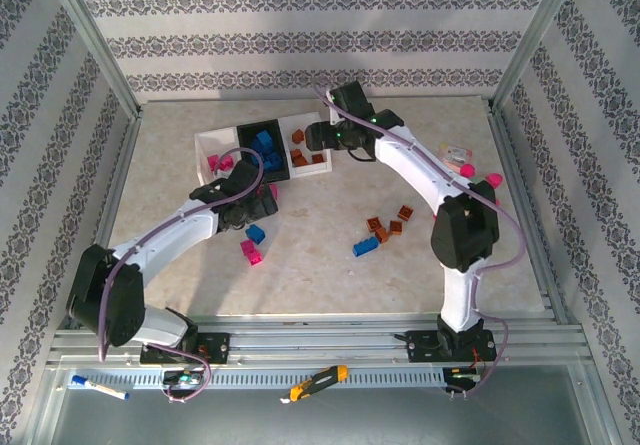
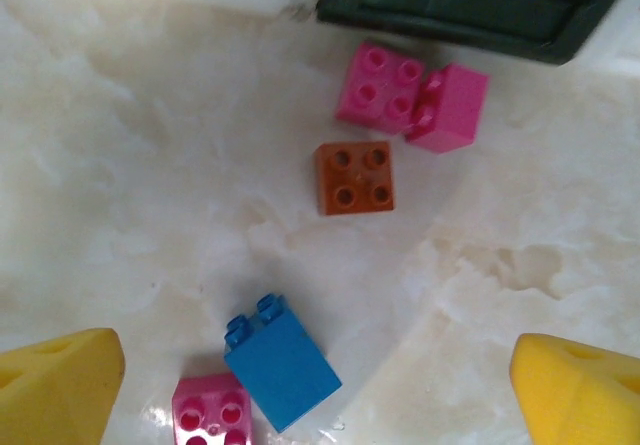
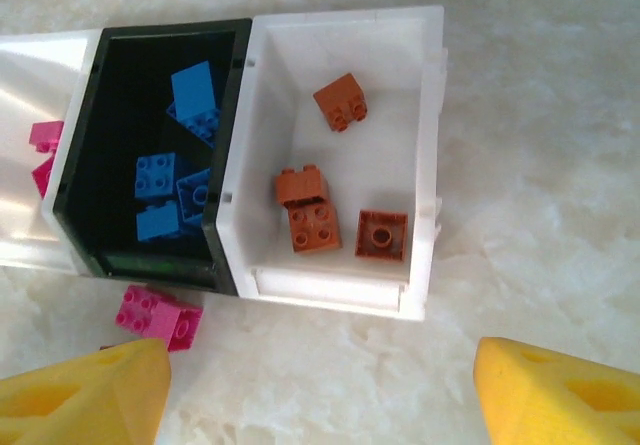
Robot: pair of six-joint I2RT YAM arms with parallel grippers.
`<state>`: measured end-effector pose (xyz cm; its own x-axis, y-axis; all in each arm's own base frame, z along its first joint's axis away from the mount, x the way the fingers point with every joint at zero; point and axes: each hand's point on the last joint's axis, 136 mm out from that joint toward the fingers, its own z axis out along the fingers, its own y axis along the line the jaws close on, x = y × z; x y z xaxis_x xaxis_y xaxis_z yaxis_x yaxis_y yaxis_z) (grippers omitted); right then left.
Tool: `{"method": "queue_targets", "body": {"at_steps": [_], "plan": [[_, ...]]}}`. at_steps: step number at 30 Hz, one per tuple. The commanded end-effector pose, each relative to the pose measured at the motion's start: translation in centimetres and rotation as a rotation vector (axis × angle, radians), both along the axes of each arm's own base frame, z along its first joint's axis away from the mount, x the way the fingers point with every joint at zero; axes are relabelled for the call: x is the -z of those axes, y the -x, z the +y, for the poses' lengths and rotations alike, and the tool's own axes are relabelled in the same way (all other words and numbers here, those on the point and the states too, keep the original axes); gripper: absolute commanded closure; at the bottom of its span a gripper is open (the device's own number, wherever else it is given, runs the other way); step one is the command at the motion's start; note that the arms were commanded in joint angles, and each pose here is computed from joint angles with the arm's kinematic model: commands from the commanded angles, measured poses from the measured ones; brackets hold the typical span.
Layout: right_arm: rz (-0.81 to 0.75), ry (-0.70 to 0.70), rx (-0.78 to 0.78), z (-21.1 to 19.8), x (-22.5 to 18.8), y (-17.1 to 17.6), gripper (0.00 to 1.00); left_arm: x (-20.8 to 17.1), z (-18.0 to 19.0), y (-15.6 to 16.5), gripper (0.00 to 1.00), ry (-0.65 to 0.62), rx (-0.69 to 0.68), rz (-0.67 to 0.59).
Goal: Sort the legos into containers by color
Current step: Pick up the lego from the center of the table.
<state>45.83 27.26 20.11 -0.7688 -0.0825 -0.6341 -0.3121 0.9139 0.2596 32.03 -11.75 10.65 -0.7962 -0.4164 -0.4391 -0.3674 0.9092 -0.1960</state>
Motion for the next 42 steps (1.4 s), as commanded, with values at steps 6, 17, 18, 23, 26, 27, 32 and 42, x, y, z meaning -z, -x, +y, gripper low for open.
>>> {"method": "queue_targets", "body": {"at_steps": [6, 17, 18, 23, 26, 27, 32, 42], "plan": [[0.025, -0.018, 0.016, -0.4, 1.4, 2.9, 0.20, 3.2, 0.3, 0.9, 0.13, 0.003, -0.119, 0.232], [0.026, -0.029, 0.022, -0.5, 0.9, 3.1, 0.20, 7.5, -1.1, -0.1, 0.34, 0.143, -0.194, 0.344], [0.028, -0.031, 0.018, -0.3, 1.0, 3.2, 0.20, 7.7, -1.2, 0.1, 0.34, 0.144, -0.197, 0.359], [0.031, -0.025, 0.012, -0.4, 0.9, 3.3, 0.20, 8.7, -1.7, 0.6, 0.39, 0.170, -0.192, 0.400], [0.035, -0.019, 0.016, -0.5, 1.1, 3.4, 0.20, 8.7, -1.8, 0.6, 0.48, 0.171, -0.183, 0.405], [0.038, -0.020, 0.017, -0.6, 1.1, 3.5, 0.20, 8.6, -1.7, 0.7, 0.52, 0.167, -0.180, 0.406], [0.034, -0.033, 0.024, -0.5, 0.8, 3.6, 0.20, 7.1, -1.3, 0.4, 0.63, 0.135, -0.156, 0.385], [0.004, -0.074, 0.034, -0.2, -0.8, 3.4, 0.20, 0.3, -0.9, -3.0, 0.67, 0.068, -0.058, 0.228]]}}
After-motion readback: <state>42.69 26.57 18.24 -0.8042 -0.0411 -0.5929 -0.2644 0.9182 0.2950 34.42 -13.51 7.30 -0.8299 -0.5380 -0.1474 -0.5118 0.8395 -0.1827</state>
